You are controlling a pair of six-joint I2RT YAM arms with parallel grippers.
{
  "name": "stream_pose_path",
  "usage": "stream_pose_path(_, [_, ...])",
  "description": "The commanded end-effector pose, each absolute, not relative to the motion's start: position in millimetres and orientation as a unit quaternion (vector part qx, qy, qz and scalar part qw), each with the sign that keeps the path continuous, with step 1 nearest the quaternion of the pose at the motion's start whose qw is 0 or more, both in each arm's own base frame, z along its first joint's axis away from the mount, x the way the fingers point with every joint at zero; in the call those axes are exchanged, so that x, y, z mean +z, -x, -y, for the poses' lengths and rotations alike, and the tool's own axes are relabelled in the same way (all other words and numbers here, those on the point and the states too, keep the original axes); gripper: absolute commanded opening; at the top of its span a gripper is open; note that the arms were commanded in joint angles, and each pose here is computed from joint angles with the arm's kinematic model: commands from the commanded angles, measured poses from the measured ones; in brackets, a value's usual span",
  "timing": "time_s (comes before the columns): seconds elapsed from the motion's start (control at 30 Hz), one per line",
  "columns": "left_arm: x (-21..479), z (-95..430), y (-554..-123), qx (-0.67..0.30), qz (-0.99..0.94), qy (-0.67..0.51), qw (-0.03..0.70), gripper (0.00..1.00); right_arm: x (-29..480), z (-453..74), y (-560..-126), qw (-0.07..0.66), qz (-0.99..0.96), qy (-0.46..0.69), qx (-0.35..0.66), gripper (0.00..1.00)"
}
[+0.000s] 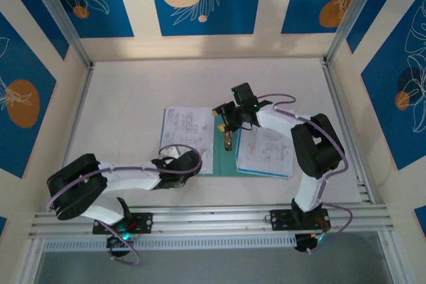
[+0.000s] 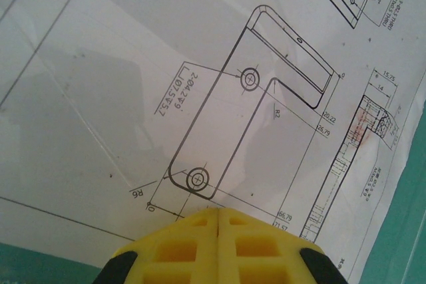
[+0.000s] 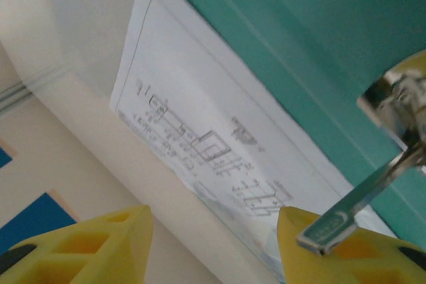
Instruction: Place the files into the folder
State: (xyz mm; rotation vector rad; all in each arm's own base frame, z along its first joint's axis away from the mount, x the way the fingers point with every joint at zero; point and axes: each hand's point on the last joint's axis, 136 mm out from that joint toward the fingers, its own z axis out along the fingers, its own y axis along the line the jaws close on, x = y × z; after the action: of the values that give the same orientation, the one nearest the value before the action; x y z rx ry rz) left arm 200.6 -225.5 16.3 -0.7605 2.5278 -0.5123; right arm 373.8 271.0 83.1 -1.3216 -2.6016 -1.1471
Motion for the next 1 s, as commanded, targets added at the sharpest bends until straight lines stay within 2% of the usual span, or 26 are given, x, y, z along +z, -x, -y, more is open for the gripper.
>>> stream_pose_path(0.0, [-13.0, 191.0, -167.1, -0.107, -0.940, 0.269, 0.180, 0.00, 84.8, -263.9, -384.5, 0.017, 0.835, 0.426, -0.349, 0.53])
stream_pose_path(0.33, [-14.4, 194.3, -167.6, -0.113, -0.940, 0.268, 0.178, 0.00, 85.4, -259.1, -409.6, 0.035, 0.839, 0.416, -0.348, 0.52])
stream_pose_path(0.47, [-10.7, 197.0, -170.5, -0.121, -0.939, 0.264, 0.184, 0.00, 108.3, -250.4, -418.5, 0.014, 0.851, 0.391, -0.351, 0.52])
stream_pose_path(0.57, [4.6, 204.6, -178.3, -0.129, -0.941, 0.240, 0.201, 0.00, 136.1, -232.8, -412.4, -0.031, 0.869, 0.361, -0.337, 0.51])
stream_pose_path(0.67, [28.8, 221.5, -190.5, -0.146, -0.944, 0.195, 0.223, 0.17, 150.0, -209.8, -383.3, -0.068, 0.897, 0.324, -0.292, 0.44])
stream_pose_path(0.8, [56.7, 241.4, -201.8, -0.156, -0.947, 0.145, 0.242, 0.30, 130.3, -183.7, -320.2, -0.074, 0.937, 0.265, -0.216, 0.35])
stream_pose_path(0.97, [66.4, 266.1, -204.0, -0.187, -0.948, 0.103, 0.235, 0.29, 92.2, -166.1, -236.1, -0.057, 0.976, 0.174, -0.118, 0.29])
